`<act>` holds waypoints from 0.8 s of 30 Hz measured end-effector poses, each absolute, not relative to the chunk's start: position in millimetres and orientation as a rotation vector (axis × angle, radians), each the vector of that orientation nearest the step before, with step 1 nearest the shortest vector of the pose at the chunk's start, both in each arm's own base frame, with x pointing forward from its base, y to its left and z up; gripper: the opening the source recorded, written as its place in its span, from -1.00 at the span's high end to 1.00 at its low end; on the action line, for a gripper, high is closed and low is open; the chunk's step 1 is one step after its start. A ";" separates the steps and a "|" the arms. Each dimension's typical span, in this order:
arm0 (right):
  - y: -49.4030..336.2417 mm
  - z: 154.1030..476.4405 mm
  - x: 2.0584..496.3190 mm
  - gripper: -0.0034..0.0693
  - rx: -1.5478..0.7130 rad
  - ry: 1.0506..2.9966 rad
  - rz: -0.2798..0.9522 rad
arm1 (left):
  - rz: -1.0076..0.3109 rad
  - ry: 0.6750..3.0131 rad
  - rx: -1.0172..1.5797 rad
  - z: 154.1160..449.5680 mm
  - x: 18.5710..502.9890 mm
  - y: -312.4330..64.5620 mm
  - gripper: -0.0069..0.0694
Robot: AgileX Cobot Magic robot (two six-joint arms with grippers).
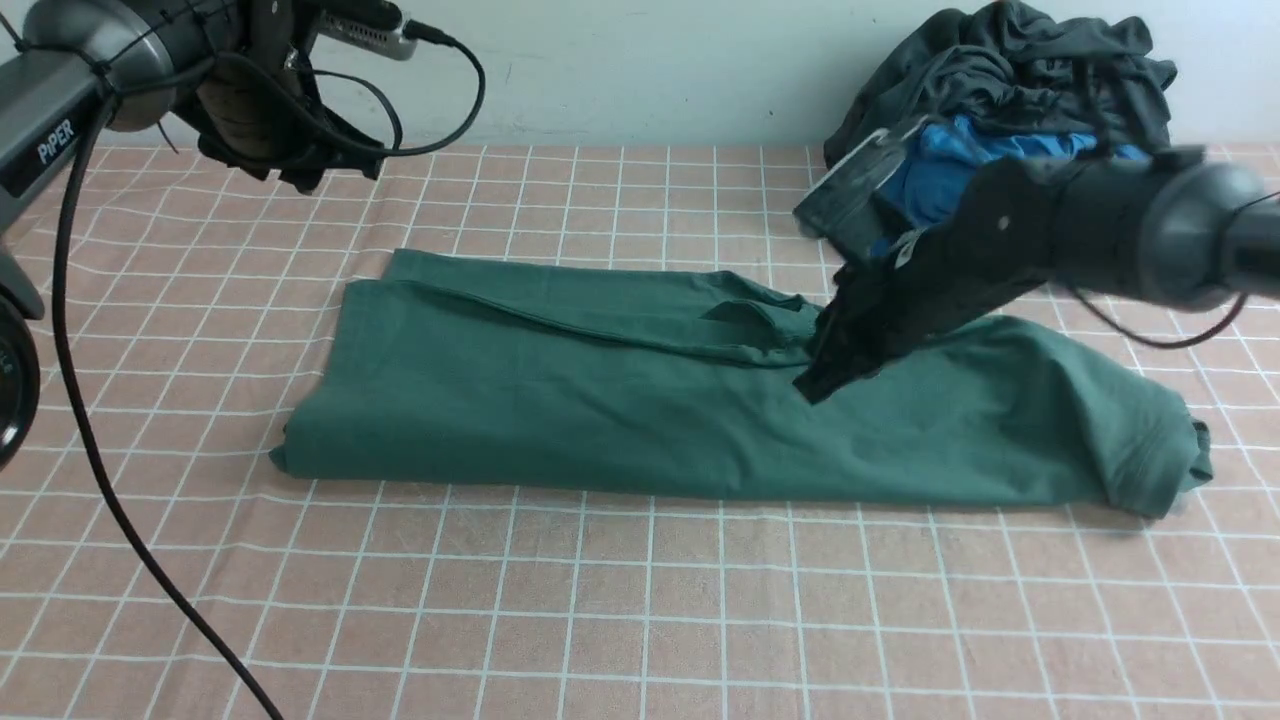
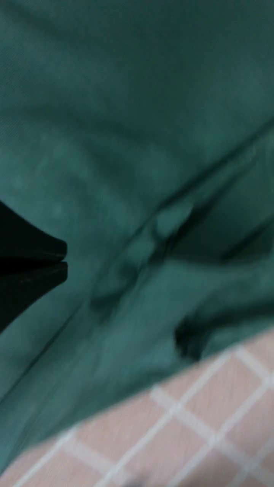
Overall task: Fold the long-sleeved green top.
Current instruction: Use both arms to drag the lower edge of the fabric forward and fold it over the upper edge, then use the right arm to clamp the right edge of the fabric
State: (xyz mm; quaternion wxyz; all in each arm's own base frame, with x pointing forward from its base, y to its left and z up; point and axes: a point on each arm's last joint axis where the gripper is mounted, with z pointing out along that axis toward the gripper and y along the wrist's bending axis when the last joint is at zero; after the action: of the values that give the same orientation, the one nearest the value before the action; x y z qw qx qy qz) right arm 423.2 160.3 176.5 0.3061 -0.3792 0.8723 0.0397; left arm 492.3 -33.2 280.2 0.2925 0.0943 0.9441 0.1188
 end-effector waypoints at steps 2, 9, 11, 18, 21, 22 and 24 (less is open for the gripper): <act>171.4 140.0 433.0 0.94 -1.059 2.258 0.145 | 0.265 2.533 0.311 292.1 483.0 -40.4 0.14; 161.8 135.1 496.9 0.94 -0.672 2.092 0.084 | 0.171 2.394 0.356 376.0 439.2 -45.4 0.14; 149.8 148.5 512.8 0.92 -0.552 2.063 0.106 | 0.175 2.374 0.362 396.7 423.0 -43.3 0.14; 114.0 216.5 515.8 0.72 -0.512 2.088 0.283 | 0.175 2.317 0.343 439.7 360.0 -35.2 0.26; 104.4 269.7 479.8 0.69 -0.583 2.220 0.391 | 0.128 2.259 0.267 438.0 311.5 -30.2 0.38; 100.5 283.4 459.1 0.69 -0.626 2.305 0.383 | 0.099 2.234 0.231 431.8 293.3 -28.8 0.43; 94.0 282.4 435.6 0.70 -0.644 2.446 0.362 | 0.066 2.205 0.190 418.5 271.0 -26.9 0.47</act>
State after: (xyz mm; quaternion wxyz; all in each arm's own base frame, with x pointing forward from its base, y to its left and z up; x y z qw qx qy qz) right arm 435.6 94.0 282.4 0.2893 -0.2411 0.9164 0.1357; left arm 271.0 -26.9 418.5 0.4473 0.0769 0.8907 0.0267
